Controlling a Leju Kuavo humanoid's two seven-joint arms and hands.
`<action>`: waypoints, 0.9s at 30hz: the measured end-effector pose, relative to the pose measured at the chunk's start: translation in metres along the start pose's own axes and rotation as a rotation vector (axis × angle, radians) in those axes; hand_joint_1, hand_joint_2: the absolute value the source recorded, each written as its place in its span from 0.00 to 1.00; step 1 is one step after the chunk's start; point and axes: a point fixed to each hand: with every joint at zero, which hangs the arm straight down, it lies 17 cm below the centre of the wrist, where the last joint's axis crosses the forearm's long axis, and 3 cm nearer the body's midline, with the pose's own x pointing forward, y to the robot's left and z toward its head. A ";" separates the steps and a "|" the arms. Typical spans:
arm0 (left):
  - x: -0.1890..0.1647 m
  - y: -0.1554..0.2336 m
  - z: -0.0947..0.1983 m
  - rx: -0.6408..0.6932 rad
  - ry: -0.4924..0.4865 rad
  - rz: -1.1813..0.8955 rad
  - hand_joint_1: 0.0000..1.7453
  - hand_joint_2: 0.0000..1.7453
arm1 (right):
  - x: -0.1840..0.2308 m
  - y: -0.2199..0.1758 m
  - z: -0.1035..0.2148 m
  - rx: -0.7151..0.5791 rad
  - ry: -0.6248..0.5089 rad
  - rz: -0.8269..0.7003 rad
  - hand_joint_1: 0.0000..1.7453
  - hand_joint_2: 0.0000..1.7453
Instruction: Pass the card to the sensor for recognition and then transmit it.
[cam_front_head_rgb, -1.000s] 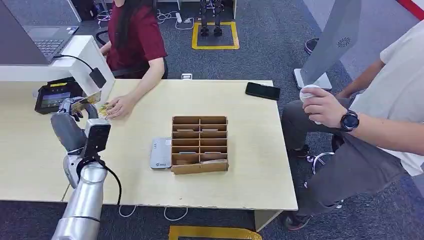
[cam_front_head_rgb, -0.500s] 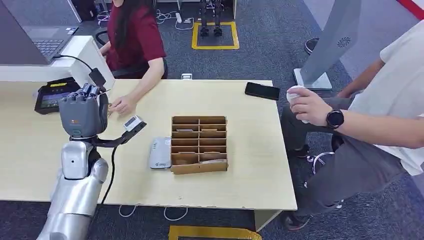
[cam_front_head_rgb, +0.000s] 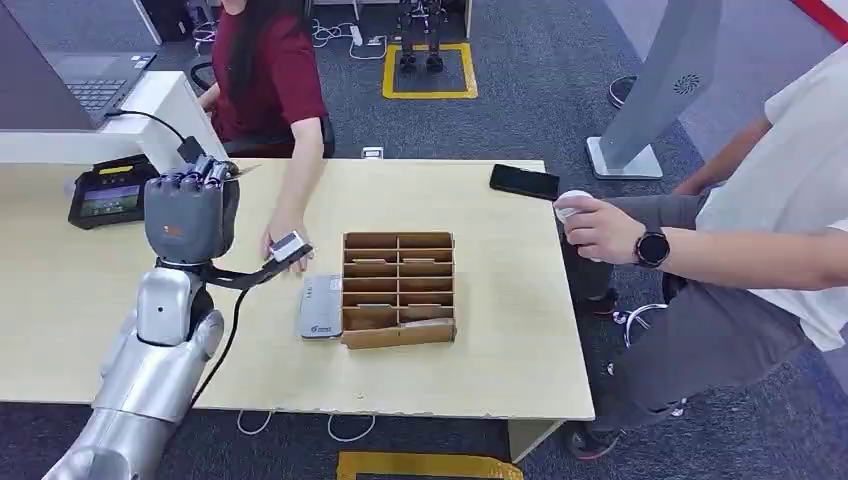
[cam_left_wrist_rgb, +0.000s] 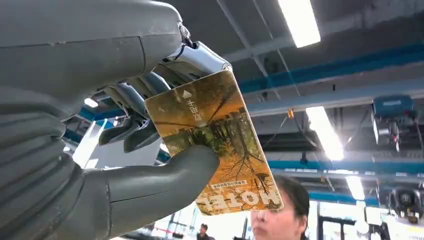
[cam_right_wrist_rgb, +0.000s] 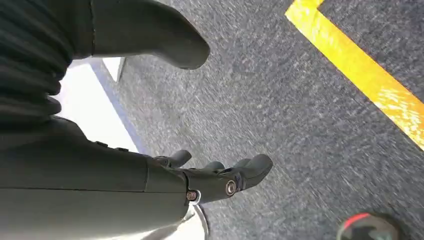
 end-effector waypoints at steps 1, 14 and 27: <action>0.000 -0.006 0.001 -0.015 0.000 -0.002 1.00 1.00 | 0.001 -0.001 0.000 -0.003 -0.003 0.004 0.00 1.00; 0.001 -0.039 0.016 -0.108 -0.008 -0.001 1.00 1.00 | 0.000 -0.005 -0.001 -0.018 0.005 -0.008 0.00 1.00; -0.001 -0.060 0.026 -0.171 -0.004 0.002 1.00 1.00 | -0.002 -0.006 -0.001 -0.021 0.012 -0.010 0.00 1.00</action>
